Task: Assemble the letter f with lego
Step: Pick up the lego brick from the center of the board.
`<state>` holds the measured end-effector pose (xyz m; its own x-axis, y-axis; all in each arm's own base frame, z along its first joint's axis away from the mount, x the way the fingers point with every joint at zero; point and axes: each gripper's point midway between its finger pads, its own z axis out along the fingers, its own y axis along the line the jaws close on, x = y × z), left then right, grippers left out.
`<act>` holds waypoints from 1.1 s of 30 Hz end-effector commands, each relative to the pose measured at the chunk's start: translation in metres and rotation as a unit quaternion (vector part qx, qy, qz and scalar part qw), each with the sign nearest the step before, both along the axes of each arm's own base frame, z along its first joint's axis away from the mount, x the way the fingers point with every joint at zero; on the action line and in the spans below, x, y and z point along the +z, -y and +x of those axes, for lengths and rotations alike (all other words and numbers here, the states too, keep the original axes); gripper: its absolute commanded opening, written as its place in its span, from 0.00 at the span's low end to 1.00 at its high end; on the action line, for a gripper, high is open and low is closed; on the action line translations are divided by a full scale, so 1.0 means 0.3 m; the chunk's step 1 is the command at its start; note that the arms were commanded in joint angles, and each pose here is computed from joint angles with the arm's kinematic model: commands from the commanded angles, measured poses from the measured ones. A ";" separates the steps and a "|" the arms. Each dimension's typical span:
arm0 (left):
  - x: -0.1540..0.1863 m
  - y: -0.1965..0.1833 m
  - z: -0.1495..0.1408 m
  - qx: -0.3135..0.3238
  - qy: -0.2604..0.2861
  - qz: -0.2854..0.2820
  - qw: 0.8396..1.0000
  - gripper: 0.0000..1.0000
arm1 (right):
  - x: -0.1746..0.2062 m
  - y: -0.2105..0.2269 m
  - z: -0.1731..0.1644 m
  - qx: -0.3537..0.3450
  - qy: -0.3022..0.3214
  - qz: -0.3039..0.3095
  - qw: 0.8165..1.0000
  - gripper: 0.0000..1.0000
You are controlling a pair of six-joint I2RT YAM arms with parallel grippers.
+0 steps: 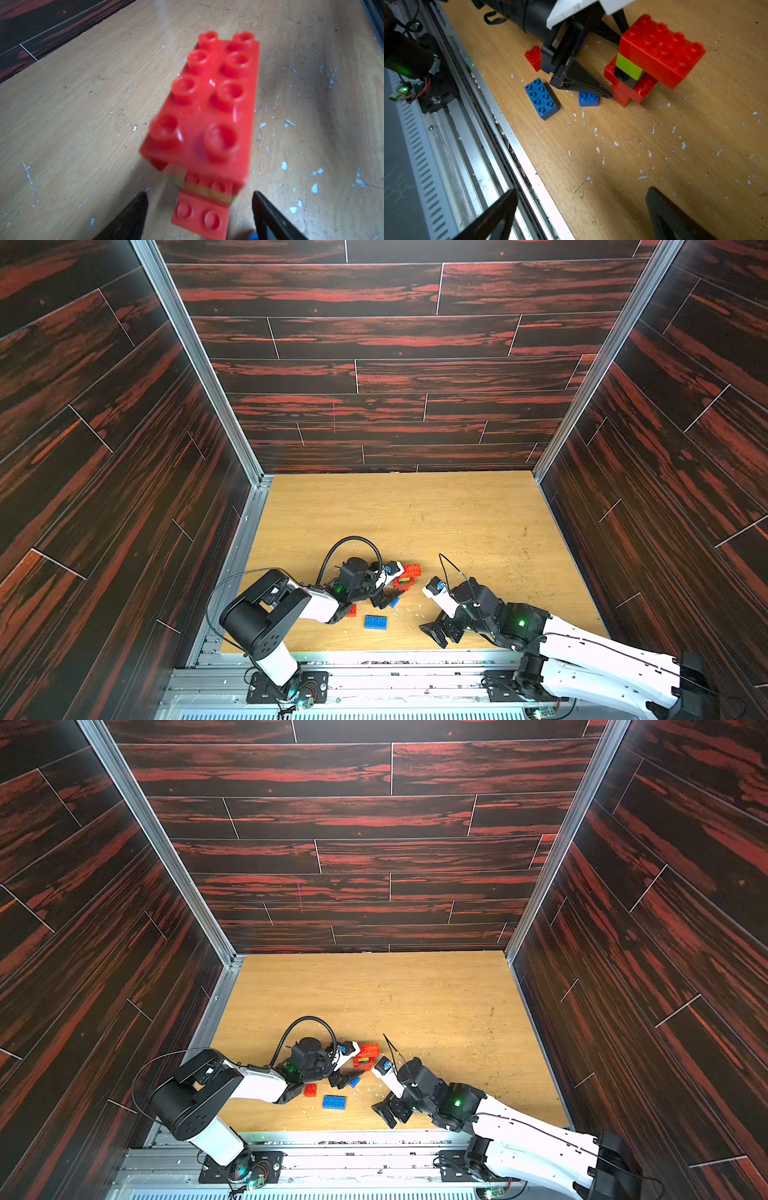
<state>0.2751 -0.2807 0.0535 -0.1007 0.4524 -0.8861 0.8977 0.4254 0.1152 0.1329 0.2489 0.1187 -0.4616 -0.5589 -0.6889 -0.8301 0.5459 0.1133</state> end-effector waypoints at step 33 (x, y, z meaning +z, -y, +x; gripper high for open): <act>0.065 -0.006 -0.030 -0.012 0.029 -0.046 0.998 0.51 | 0.003 -0.038 -0.012 0.013 -0.007 -0.015 1.000 0.98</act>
